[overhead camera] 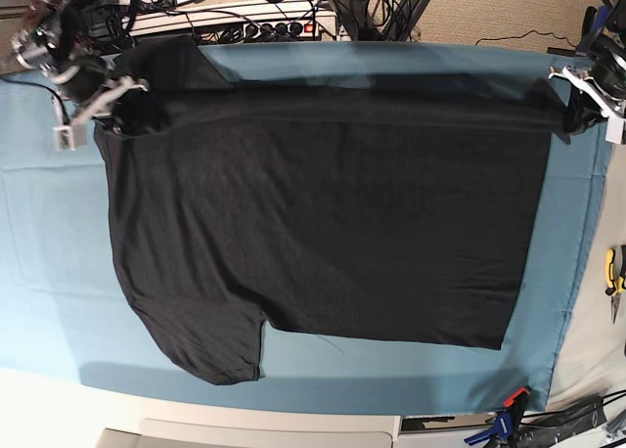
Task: Fold the T-shirt properly
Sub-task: 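Lower the held shoulder edge onto the shirt body with both grippers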
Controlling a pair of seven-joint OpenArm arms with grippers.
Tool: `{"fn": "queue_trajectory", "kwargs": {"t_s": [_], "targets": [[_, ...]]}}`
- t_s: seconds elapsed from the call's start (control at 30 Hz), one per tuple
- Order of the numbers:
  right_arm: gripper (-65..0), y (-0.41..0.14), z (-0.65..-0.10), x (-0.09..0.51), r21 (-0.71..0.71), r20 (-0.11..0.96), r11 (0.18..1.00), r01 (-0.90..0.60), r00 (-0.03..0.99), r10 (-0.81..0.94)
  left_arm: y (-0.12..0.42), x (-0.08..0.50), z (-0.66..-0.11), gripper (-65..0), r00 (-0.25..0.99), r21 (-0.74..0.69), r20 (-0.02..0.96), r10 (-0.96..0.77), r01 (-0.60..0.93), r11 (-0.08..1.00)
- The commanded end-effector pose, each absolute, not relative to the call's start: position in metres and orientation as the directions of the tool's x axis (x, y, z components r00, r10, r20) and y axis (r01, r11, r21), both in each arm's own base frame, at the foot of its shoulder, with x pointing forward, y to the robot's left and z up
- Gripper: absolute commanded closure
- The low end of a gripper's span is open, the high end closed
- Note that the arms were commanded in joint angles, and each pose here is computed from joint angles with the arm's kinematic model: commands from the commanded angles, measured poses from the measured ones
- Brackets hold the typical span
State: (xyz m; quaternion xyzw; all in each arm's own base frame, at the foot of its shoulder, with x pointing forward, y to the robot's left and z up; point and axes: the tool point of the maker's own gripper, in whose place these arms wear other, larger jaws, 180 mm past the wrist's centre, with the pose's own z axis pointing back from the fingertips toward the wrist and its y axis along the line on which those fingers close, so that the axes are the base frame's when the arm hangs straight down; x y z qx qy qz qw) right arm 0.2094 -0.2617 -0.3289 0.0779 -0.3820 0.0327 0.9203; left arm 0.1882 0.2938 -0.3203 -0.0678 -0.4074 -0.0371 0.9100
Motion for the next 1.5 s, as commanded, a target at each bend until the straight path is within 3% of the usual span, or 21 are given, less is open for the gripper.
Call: {"fn": "queue_trajectory", "kwargs": {"t_s": [0.0, 0.37, 0.57, 0.73, 1.17, 1.47], "targets": [[0.0, -0.262, -0.316, 0.222, 0.088, 0.751, 0.986, -0.142, 0.659, 0.028, 0.296, 0.195, -0.310, 0.0, 0.638, -0.077, 0.770, -0.027, 0.136, 0.988], [0.0, -0.286, -0.296, 0.252, -0.041, 0.796, 0.994, -0.105, 0.598, 0.096, 0.295, 0.204, -0.303, 0.0, 0.607, -0.077, 0.794, -0.023, 0.139, 0.987], [0.0, -0.310, -0.324, 0.261, 0.030, 0.763, 0.999, -0.037, 0.647, 0.001, 0.291, 0.215, -0.298, 0.0, 0.595, -0.057, 0.801, -0.063, 0.180, 0.982], [0.0, -0.314, -0.326, 0.276, 0.086, 0.775, 0.996, -0.013, 0.629, -0.058, 0.284, 0.214, -0.308, 0.0, 0.619, -0.038, 0.778, -0.106, 0.215, 0.976], [0.0, -0.317, -0.317, 0.288, 0.061, 0.791, 0.998, -0.009, 0.611, -0.043, 0.252, 0.236, -0.331, 0.0, 0.617, -0.020, 0.769, -0.167, 0.284, 0.959], [0.0, -0.325, -0.320, 0.286, 0.038, 0.783, 0.999, 0.025, 0.621, -0.045, 0.261, 0.241, -0.344, 0.0, 0.638, -0.003, 0.749, -0.178, 0.271, 0.962]]}}
